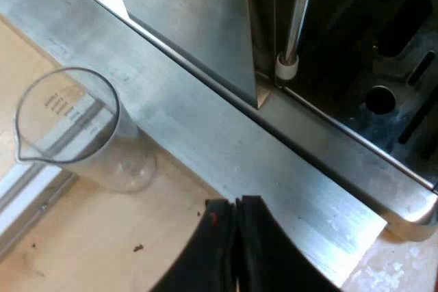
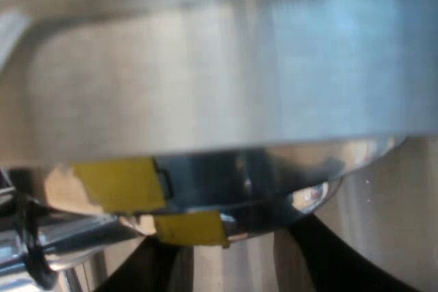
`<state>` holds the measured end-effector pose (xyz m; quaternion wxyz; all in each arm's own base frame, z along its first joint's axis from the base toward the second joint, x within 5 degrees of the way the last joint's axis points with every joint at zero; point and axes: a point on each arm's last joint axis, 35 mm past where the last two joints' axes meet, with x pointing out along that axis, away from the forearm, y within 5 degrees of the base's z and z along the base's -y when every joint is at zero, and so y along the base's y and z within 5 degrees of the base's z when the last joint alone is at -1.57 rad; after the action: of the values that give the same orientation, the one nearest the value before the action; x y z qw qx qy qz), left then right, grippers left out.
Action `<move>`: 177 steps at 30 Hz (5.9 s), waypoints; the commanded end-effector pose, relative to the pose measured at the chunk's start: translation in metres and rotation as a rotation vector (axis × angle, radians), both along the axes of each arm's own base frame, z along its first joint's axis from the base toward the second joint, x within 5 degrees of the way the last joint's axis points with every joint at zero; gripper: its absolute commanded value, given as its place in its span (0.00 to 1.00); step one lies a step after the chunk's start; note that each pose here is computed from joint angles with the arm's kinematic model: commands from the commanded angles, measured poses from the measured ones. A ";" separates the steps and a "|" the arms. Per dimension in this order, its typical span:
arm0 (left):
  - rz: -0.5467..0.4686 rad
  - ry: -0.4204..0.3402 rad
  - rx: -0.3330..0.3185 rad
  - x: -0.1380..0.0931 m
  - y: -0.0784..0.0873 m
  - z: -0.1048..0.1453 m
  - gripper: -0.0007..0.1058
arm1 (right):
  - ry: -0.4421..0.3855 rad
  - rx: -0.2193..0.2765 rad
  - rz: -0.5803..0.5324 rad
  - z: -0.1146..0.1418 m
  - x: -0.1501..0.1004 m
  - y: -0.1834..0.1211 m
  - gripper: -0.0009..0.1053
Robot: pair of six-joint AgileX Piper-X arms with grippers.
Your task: Put the handle in the coffee machine
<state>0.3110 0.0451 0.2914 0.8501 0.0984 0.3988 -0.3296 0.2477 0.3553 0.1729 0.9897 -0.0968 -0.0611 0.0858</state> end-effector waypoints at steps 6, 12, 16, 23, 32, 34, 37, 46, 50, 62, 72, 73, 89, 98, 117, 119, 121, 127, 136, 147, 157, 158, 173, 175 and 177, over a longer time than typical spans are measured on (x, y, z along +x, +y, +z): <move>-0.155 0.097 0.031 -0.009 -0.025 -0.008 0.01 | -0.085 0.143 0.005 0.031 -0.002 0.000 0.31; -0.143 0.120 0.017 -0.009 -0.029 -0.008 0.01 | -0.085 0.143 0.005 0.031 -0.002 0.000 0.31; -0.155 0.178 -0.017 -0.016 -0.031 -0.010 0.01 | -0.085 0.143 0.005 0.031 -0.002 0.000 0.31; -0.181 0.241 -0.090 -0.023 -0.036 -0.010 0.01 | -0.085 0.143 0.005 0.031 -0.002 0.000 0.31; -0.195 0.335 -0.215 -0.035 -0.040 -0.008 0.01 | -0.090 0.116 0.000 0.031 -0.002 0.000 0.31; -0.184 0.344 -0.227 -0.034 -0.040 -0.008 0.01 | -0.090 0.116 0.000 0.031 -0.002 0.000 0.31; -0.183 0.353 -0.229 -0.035 -0.040 -0.008 0.01 | -0.090 0.116 0.000 0.031 -0.002 0.000 0.31; -0.147 0.359 -0.246 -0.043 -0.041 -0.013 0.01 | -0.090 0.116 0.000 0.031 -0.002 0.000 0.31; -0.103 0.318 -0.251 -0.050 -0.042 -0.018 0.01 | -0.090 0.116 0.000 0.031 -0.002 0.000 0.31; -0.090 0.317 -0.081 -0.050 -0.080 -0.012 0.01 | -0.092 0.107 -0.001 0.031 -0.002 0.000 0.31; -0.025 0.274 -0.067 -0.057 -0.083 0.003 0.01 | -0.094 0.080 -0.002 0.032 -0.003 0.001 0.31; -0.025 0.276 -0.067 -0.057 -0.083 0.003 0.01 | -0.094 0.080 -0.002 0.032 -0.003 0.001 0.31; -0.044 0.344 -0.120 -0.074 -0.083 -0.014 0.01 | -0.043 -0.004 0.035 0.016 -0.028 -0.013 0.31; -0.024 0.363 -0.139 -0.074 -0.083 -0.014 0.01 | -0.012 -0.060 0.073 0.017 -0.047 -0.026 0.31; -0.015 0.314 -0.164 -0.085 -0.083 0.002 0.01 | 0.107 -0.042 0.291 0.047 -0.113 -0.050 0.31; -0.015 0.313 -0.164 -0.086 -0.084 0.003 0.01 | 0.126 -0.032 0.344 0.055 -0.116 -0.052 0.31; -0.027 0.313 -0.162 -0.087 -0.086 0.004 0.01 | 0.155 -0.032 0.386 0.064 -0.119 -0.057 0.31; -0.092 0.334 -0.155 -0.093 -0.104 0.004 0.01 | 0.213 -0.104 0.491 0.086 -0.128 -0.074 0.31; -0.129 0.328 -0.164 -0.098 -0.124 0.009 0.01 | 0.249 -0.155 0.500 0.123 -0.142 -0.112 0.31; -0.192 0.366 -0.151 -0.109 -0.149 0.009 0.01 | 0.294 -0.218 0.514 0.165 -0.156 -0.149 0.31; -0.340 0.358 -0.127 -0.124 -0.177 0.010 0.01 | 0.321 -0.258 0.509 0.172 -0.159 -0.159 0.31; -0.351 0.355 -0.126 -0.125 -0.179 0.010 0.01 | 0.321 -0.258 0.509 0.172 -0.159 -0.159 0.31; -0.517 0.057 -0.124 -0.120 -0.206 0.021 0.01 | 0.325 -0.263 0.506 0.172 -0.159 -0.159 0.31; -0.517 0.079 -0.117 -0.121 -0.205 0.019 0.01 | 0.325 -0.263 0.506 0.172 -0.159 -0.159 0.31; -0.525 0.099 -0.102 -0.123 -0.203 0.018 0.01 | 0.324 -0.263 0.503 0.172 -0.159 -0.159 0.31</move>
<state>0.1894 -0.1599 0.3062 0.7207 0.1355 0.3862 -0.5595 0.0891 0.1975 0.3389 0.9117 -0.1961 0.0958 0.3480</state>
